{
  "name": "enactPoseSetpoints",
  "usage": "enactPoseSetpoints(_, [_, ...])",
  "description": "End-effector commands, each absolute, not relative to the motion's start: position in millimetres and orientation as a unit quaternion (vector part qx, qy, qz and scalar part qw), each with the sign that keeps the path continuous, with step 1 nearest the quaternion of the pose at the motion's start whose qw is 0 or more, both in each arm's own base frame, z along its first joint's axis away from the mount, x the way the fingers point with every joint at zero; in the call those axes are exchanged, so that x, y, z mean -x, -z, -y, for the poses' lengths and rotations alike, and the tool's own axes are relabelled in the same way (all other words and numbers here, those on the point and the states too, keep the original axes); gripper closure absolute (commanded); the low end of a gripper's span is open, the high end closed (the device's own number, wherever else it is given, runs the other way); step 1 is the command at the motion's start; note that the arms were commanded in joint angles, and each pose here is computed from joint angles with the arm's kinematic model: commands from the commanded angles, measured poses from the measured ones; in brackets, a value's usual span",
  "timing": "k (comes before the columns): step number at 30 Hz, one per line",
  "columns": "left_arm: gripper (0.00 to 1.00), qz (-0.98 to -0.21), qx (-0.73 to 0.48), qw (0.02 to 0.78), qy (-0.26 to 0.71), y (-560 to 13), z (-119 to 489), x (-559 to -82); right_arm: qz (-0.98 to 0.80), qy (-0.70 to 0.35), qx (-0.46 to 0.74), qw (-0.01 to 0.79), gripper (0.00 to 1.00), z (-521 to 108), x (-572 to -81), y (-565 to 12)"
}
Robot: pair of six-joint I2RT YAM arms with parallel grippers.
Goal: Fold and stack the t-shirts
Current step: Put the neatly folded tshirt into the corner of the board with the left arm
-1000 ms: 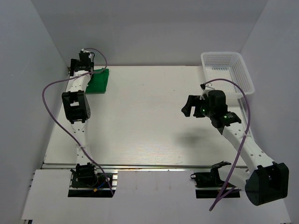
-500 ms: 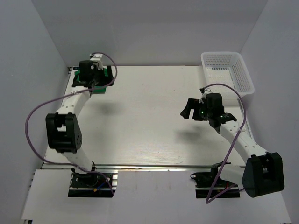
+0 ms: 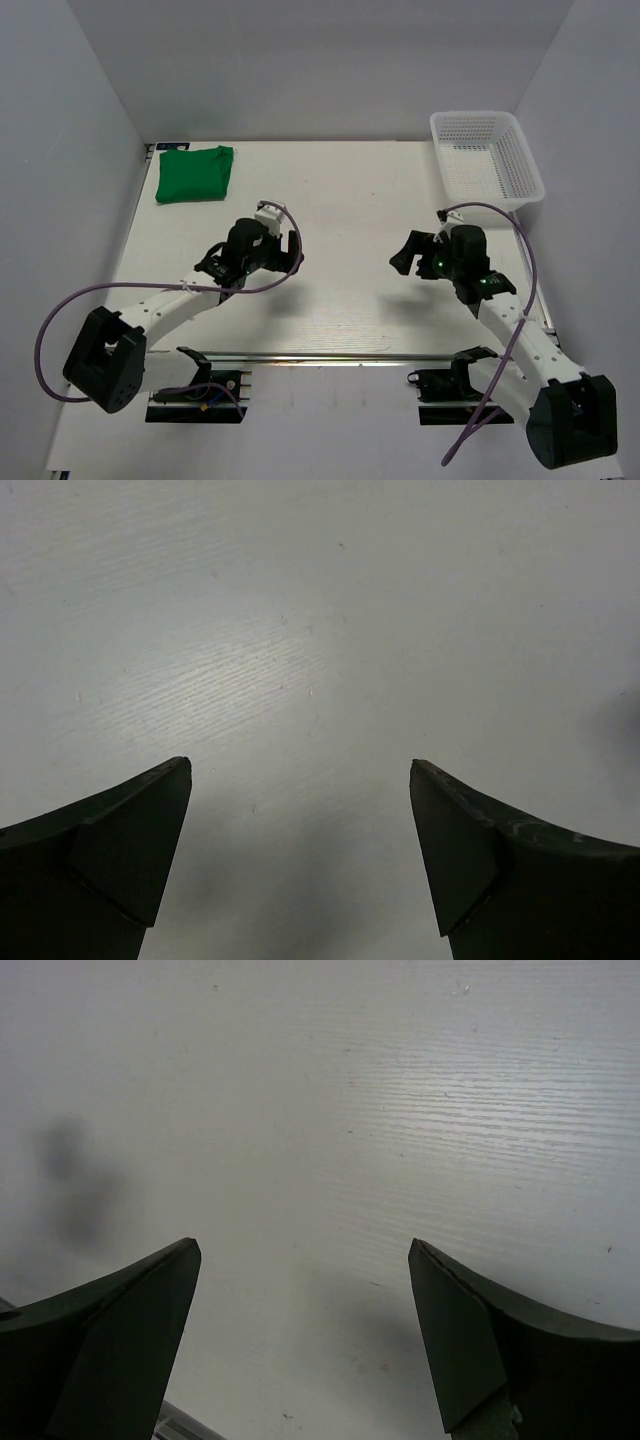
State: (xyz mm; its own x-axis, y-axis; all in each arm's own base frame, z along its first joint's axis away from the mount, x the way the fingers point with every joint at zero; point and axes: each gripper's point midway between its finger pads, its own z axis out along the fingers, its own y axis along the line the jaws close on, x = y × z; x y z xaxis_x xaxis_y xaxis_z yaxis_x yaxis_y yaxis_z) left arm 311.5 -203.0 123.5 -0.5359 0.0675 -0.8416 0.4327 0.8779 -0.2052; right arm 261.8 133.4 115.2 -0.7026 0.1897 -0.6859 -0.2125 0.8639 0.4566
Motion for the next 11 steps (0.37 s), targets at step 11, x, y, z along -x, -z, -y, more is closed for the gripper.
enactPoseSetpoints(11, [0.00, -0.825, -0.109, 0.535, 0.146, -149, 186, -293, -0.847, -0.252, 0.007, 0.467, 0.10, -122, -260, -135])
